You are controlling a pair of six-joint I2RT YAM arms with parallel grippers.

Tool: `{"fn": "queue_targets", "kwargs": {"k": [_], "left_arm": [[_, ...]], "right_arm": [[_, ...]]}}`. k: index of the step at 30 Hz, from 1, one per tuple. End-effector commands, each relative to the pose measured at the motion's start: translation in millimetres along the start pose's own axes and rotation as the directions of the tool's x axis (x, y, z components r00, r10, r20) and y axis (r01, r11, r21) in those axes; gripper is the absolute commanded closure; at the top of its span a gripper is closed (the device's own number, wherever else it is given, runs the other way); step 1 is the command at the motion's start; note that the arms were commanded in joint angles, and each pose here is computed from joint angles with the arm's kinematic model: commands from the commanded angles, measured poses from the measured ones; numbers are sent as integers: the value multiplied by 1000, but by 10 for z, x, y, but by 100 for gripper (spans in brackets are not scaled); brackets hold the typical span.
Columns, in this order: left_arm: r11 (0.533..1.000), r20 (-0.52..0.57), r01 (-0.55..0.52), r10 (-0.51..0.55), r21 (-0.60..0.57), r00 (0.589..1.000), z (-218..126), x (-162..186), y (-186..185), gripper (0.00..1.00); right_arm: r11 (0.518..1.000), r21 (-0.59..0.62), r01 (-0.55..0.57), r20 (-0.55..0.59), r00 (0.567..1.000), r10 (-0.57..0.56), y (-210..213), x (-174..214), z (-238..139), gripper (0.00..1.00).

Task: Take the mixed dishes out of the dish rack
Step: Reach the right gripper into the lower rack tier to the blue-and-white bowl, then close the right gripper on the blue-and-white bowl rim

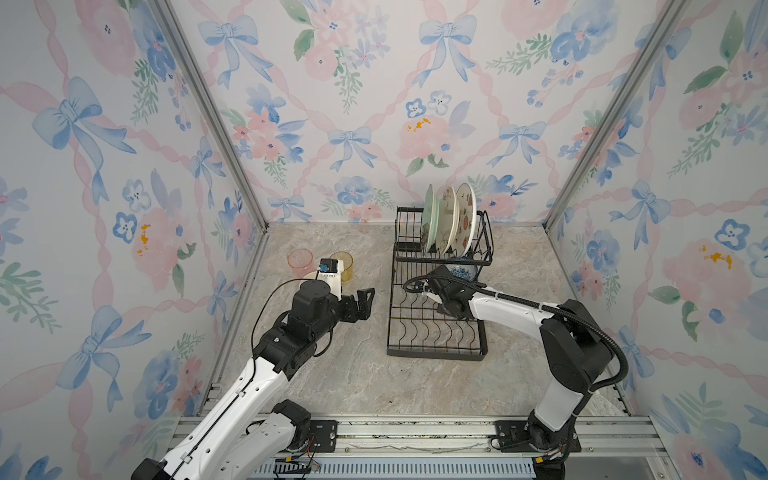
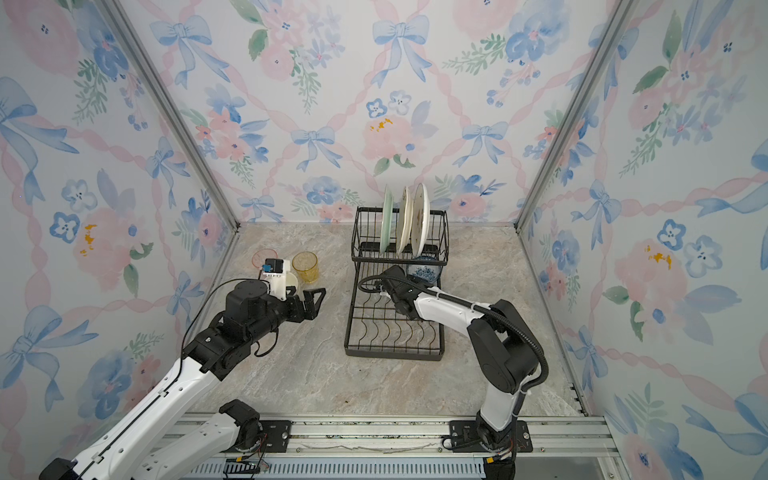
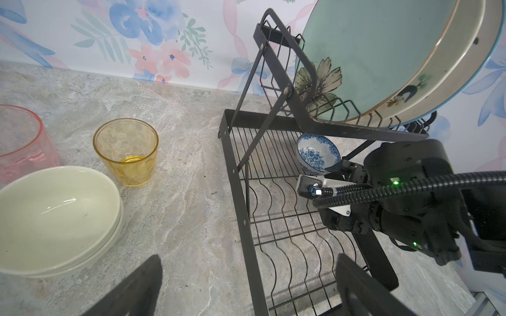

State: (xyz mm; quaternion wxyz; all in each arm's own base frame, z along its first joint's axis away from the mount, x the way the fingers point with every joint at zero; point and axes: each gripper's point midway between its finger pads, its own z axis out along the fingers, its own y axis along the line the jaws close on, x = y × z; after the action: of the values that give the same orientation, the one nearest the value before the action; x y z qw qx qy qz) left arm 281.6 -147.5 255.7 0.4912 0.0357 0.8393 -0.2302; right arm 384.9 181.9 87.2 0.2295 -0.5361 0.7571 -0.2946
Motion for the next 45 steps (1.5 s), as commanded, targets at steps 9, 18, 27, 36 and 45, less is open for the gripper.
{"fn": "queue_targets", "kwargs": {"k": [9, 18, 27, 36, 45], "left_arm": [[1000, 7, 10, -10, 4, 1000, 31, -43, -13, 2], [1000, -6, 9, -9, 0, 1000, 76, -25, -9, 2], [1000, -25, 9, -10, -8, 1000, 138, -5, 1, 2], [1000, -35, 10, -10, -10, 999, 172, 5, 1, 2], [1000, -33, 12, -12, -13, 999, 165, 9, 8, 2]], "right_arm": [[991, 125, 36, -29, 999, -33, -261, -117, 116, 25], [993, 107, 43, -75, 997, -35, -296, -58, 283, 27], [989, 133, 60, -96, 994, -47, -397, -28, 397, 28], [990, 124, 62, -96, 994, -51, -344, -24, 457, 40], [990, 122, 78, -108, 992, -65, -312, -15, 459, 53]]}}
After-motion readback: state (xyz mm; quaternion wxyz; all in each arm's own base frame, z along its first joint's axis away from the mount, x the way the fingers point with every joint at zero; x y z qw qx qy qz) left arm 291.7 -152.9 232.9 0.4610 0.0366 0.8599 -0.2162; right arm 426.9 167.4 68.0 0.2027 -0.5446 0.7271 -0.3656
